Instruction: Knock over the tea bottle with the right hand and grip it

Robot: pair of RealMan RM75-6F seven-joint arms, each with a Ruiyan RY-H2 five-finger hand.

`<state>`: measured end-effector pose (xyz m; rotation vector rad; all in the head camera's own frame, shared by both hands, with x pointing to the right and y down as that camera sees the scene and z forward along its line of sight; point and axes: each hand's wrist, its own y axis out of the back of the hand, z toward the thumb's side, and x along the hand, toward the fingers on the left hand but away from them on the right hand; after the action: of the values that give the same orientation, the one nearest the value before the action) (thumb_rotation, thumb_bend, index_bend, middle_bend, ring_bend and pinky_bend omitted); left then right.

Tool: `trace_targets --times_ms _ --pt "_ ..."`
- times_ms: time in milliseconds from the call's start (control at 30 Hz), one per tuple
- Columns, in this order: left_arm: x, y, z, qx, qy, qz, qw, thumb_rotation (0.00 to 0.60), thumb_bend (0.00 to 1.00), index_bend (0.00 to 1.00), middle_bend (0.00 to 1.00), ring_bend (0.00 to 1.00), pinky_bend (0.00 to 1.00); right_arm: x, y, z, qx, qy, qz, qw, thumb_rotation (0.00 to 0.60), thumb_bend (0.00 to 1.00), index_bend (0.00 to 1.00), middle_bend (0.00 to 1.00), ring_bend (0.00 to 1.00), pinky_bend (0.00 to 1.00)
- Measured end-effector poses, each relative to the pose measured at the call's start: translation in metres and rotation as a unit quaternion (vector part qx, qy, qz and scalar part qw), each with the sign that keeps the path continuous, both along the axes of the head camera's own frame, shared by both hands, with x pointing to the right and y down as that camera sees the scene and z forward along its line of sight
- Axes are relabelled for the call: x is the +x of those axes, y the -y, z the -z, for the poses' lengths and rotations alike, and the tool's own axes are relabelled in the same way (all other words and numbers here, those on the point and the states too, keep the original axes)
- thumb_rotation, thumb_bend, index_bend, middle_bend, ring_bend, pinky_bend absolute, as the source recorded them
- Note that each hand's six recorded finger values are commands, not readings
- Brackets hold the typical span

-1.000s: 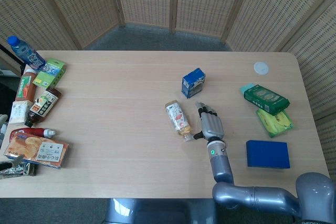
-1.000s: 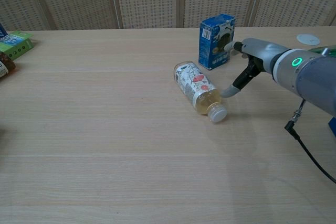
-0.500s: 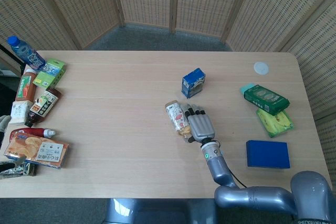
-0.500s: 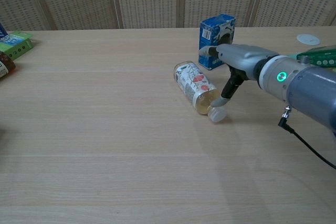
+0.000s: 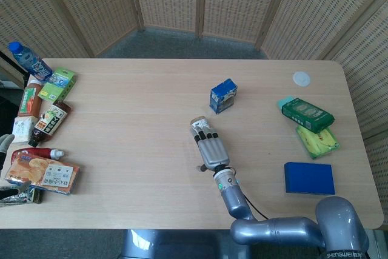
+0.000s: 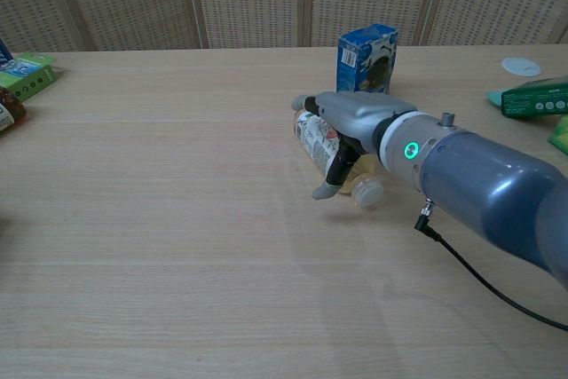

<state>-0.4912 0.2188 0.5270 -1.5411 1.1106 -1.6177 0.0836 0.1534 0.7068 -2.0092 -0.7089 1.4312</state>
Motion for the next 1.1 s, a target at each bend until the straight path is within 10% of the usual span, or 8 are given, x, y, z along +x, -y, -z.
trace_targets --times_ms 1100 --pt "-0.001 -0.001 -0.002 -0.003 0.005 0.002 1.0 0.6 0.0 0.0 0.0 0.0 0.0 0.02 0.031 -0.044 -0.02 -0.057 -0.105 0.9926 0.6 0.0 0.0 0.0 0.0 0.0"
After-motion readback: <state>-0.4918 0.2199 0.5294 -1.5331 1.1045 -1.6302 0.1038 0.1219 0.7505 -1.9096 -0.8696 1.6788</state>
